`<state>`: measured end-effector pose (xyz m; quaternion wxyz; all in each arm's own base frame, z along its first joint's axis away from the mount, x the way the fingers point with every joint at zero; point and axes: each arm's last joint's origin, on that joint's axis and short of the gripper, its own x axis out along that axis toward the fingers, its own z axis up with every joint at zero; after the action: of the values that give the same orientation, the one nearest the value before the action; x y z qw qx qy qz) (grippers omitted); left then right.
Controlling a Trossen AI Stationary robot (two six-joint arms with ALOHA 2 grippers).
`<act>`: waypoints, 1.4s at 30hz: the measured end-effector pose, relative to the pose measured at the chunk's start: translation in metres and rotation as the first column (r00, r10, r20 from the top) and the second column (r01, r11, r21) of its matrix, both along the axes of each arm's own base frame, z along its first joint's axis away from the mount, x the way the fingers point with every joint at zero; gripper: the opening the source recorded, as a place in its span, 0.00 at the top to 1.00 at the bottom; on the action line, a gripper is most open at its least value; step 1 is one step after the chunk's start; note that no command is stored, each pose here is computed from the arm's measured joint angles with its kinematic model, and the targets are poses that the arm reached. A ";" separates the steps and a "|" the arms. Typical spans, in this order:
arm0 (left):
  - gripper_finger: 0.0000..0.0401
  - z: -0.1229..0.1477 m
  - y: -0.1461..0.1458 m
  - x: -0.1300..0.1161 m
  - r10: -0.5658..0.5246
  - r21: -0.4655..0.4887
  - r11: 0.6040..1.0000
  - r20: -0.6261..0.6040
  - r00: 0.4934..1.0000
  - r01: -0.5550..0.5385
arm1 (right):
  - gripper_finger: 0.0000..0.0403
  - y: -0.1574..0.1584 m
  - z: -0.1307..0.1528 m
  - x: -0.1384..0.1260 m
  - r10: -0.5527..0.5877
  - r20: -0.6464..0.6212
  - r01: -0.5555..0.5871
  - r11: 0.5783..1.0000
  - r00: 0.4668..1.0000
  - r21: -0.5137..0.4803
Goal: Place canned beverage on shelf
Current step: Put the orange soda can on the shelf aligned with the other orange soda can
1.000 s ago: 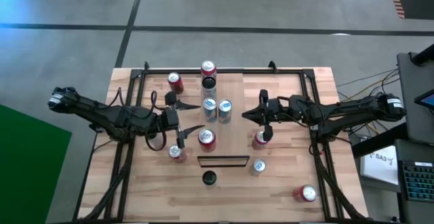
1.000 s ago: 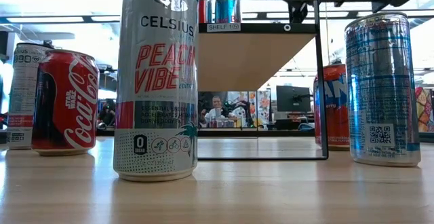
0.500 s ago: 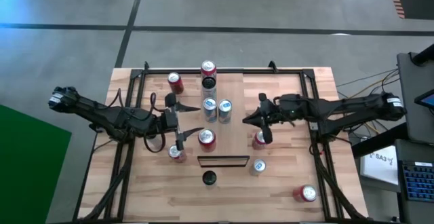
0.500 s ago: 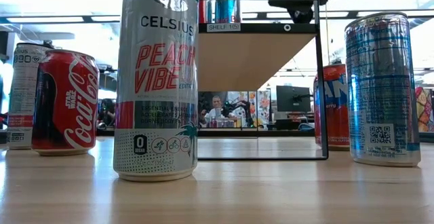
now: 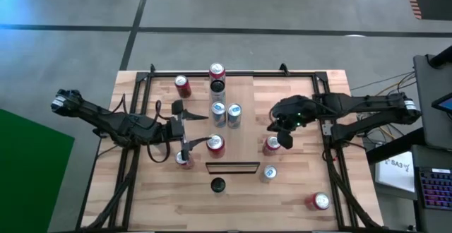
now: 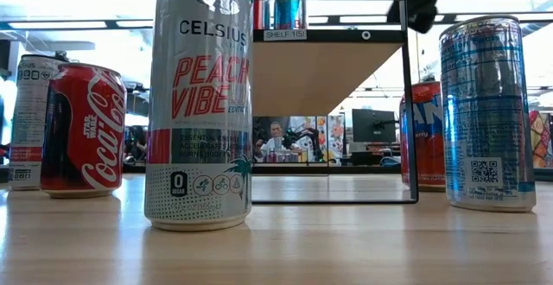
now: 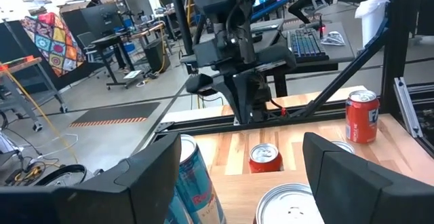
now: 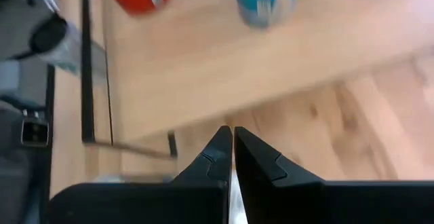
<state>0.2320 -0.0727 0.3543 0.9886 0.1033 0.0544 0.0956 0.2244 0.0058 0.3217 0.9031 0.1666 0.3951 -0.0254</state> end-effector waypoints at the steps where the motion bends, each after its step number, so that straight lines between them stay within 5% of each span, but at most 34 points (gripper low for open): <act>1: 0.31 0.000 0.000 0.000 0.000 -0.003 1.000 0.001 1.000 0.000 | 0.98 0.001 0.001 0.000 -0.004 -0.039 0.005 1.000 0.999 0.009; 15: 0.31 -0.002 -0.005 0.001 -0.014 -0.036 0.999 0.000 1.000 0.014 | 0.98 0.020 0.001 -0.003 0.069 -0.425 -0.074 0.997 0.902 0.005; 23: 0.31 -0.002 -0.011 -0.001 -0.043 -0.036 0.998 0.000 0.999 0.043 | 0.98 0.047 0.000 -0.009 0.188 -0.435 -0.209 0.978 0.881 -0.002; 42: 0.31 -0.002 -0.019 -0.004 -0.073 -0.061 0.995 0.004 0.997 0.073 | 0.98 0.089 -0.038 -0.022 0.126 -0.295 -0.208 0.941 0.947 -0.266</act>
<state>0.2281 -0.0915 0.3522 0.9942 0.0746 0.0524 0.0577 0.2028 0.0949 0.2836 0.8533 -0.0088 0.5205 -0.0293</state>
